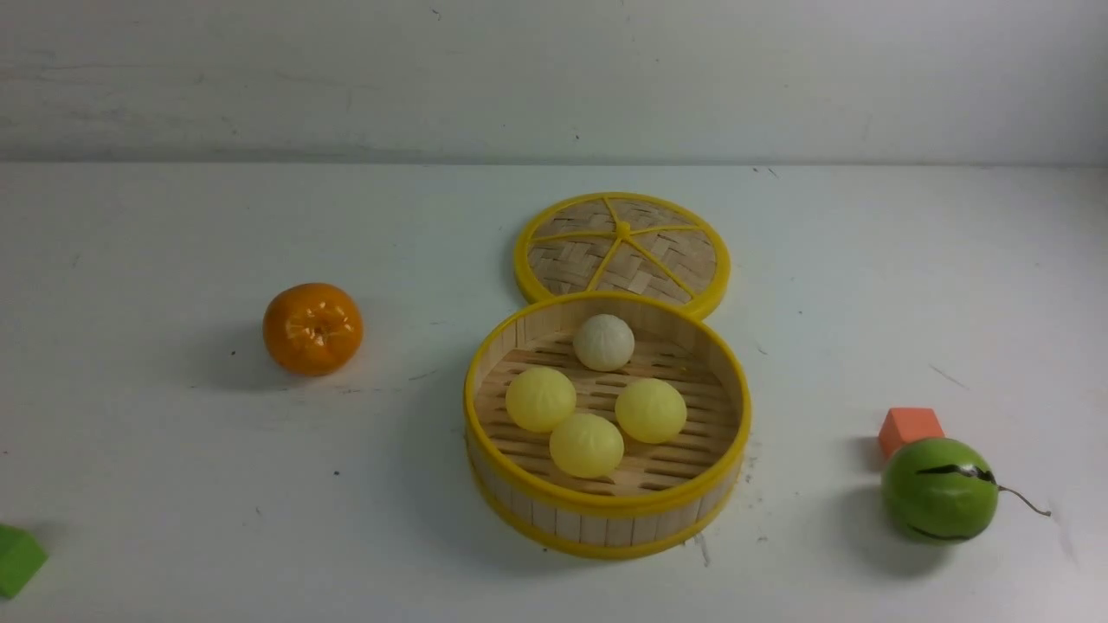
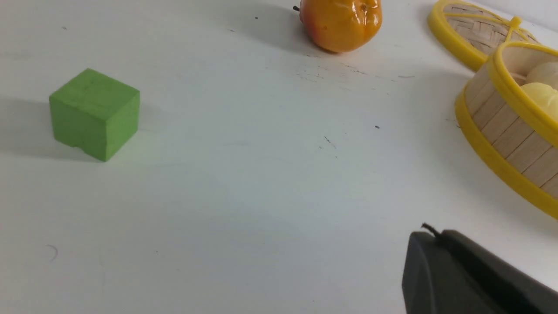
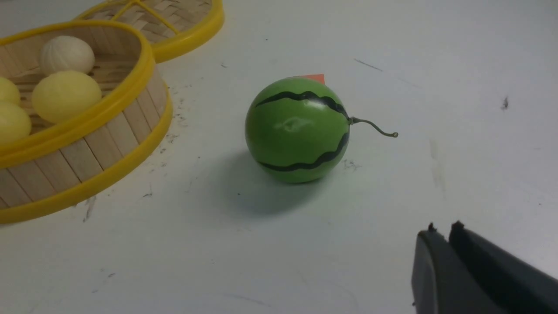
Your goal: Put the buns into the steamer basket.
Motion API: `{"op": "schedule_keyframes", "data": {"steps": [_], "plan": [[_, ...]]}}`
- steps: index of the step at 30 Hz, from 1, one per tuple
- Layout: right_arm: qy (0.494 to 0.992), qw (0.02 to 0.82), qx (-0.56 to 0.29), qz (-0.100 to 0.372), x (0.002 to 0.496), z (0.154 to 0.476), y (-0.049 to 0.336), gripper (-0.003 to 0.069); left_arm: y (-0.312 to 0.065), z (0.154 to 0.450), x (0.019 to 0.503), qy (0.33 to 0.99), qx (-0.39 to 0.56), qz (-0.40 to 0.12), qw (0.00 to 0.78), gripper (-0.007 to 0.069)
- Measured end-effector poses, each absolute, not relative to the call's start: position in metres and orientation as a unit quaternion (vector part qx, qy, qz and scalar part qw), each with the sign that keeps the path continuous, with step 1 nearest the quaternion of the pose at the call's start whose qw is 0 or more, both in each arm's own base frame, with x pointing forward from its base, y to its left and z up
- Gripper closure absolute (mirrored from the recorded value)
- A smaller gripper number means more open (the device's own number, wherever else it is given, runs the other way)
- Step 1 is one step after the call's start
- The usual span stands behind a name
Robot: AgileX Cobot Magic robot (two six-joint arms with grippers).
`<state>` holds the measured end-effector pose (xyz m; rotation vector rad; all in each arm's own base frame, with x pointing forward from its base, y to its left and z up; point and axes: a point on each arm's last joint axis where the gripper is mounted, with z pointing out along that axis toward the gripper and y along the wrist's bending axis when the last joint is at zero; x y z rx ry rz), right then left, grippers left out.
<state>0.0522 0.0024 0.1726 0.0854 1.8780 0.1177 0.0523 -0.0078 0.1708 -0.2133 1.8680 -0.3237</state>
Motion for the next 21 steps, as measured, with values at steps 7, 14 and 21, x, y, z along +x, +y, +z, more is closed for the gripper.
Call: {"op": "schedule_keyframes", "data": {"steps": [7,14,21], "plan": [[0.806,0.588,0.037,0.051,0.0522,0.1726,0.0024,0.0613,-0.0078,0.1708,0.0523,0.799,-0.091,-0.138,0.579,0.0638],[0.806,0.588,0.037,0.051,0.0522,0.1726,0.0024,0.0609,-0.0078,0.1708,0.0523,0.799,-0.091,-0.138,0.579,0.0633],[0.806,0.588,0.037,0.051,0.0522,0.1726,0.0024,0.0598,-0.0078,0.1708,0.0523,0.799,-0.091,-0.138,0.579,0.0627]]}}
